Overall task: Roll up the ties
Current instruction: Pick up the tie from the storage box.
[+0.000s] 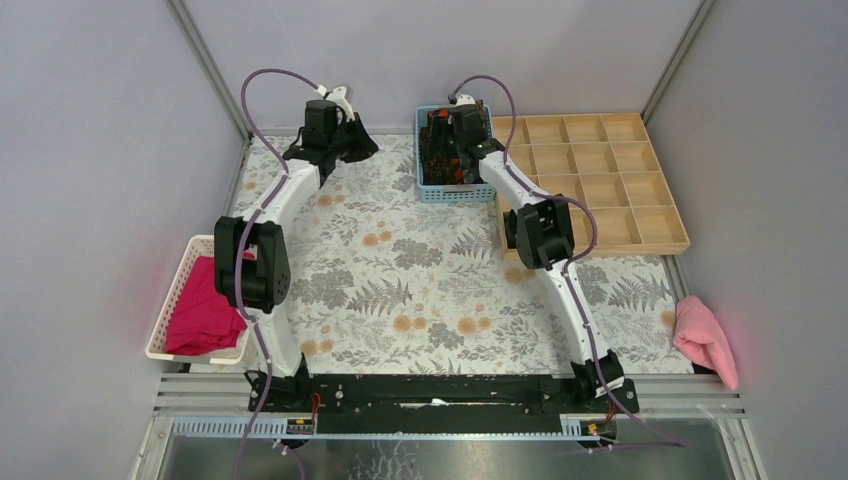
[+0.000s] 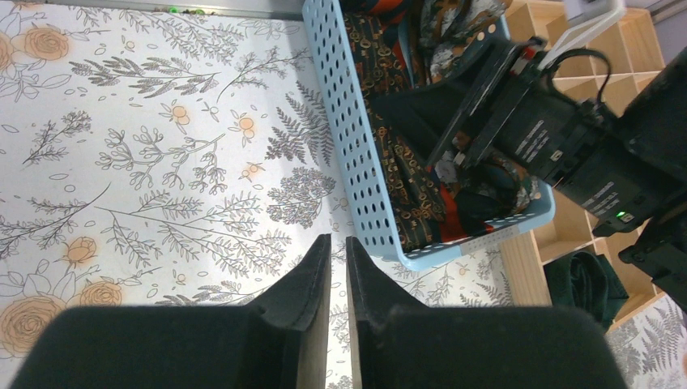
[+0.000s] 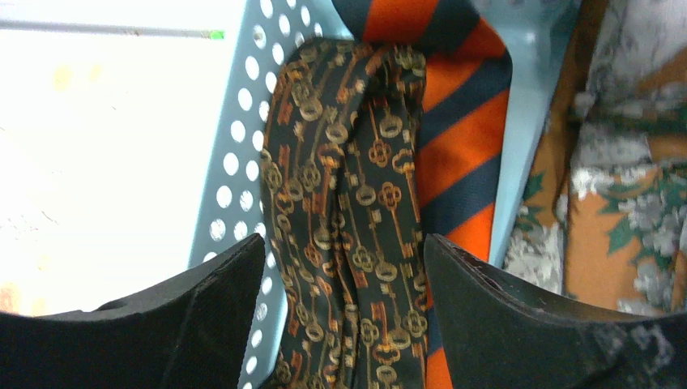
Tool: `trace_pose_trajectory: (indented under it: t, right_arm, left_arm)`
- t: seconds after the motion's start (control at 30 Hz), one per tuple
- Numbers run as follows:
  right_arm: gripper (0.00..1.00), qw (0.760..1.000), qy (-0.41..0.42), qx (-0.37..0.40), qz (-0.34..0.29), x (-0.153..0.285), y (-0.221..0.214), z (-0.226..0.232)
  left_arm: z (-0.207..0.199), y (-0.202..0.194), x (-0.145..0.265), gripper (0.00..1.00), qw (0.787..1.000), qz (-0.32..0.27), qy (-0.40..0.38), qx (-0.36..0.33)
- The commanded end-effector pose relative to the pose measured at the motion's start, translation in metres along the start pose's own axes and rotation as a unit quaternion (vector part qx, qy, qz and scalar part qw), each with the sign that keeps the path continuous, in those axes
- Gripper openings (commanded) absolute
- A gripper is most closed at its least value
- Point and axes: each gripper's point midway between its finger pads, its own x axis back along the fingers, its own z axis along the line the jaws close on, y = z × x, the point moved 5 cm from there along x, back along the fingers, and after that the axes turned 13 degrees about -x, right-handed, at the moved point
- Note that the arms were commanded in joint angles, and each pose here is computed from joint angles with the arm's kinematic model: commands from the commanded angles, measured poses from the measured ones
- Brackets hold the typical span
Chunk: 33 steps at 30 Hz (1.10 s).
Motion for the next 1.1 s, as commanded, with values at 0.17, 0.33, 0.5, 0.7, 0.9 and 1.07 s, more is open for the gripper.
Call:
trace_pose_trajectory:
  t: [0.17,0.33,0.5,0.7,0.9,1.07]
  right_arm:
    - [0.81,1.0,0.019,-0.003,-0.01,-0.016,-0.008,0.001]
    - [0.52,0.999,0.032,-0.006,-0.015,-0.018,-0.011,0.003]
    - [0.26,0.999,0.044,-0.001,-0.019,-0.017,-0.007,0.009]
    - [0.0,0.996,0.069,0.009,-0.058,0.009,0.021,0.03]
    - [0.0,0.988,0.106,0.019,-0.114,0.066,0.069,0.063]
    - [0.0,0.979,0.133,0.025,-0.151,0.125,0.098,0.084]
  left_arm:
    - [0.025,-0.014,-0.01,0.17,1.0,0.009,0.015,-0.006]
    - [0.025,-0.018,-0.014,0.17,1.0,0.012,0.002,0.001]
    - [0.029,-0.023,-0.015,0.17,1.0,0.017,0.005,0.002]
    - [0.025,-0.025,-0.015,0.16,1.0,0.012,-0.013,0.018]
    - [0.022,-0.024,-0.006,0.16,0.999,-0.006,-0.005,0.033]
    - [0.008,-0.022,0.005,0.16,0.998,-0.028,-0.031,0.048]
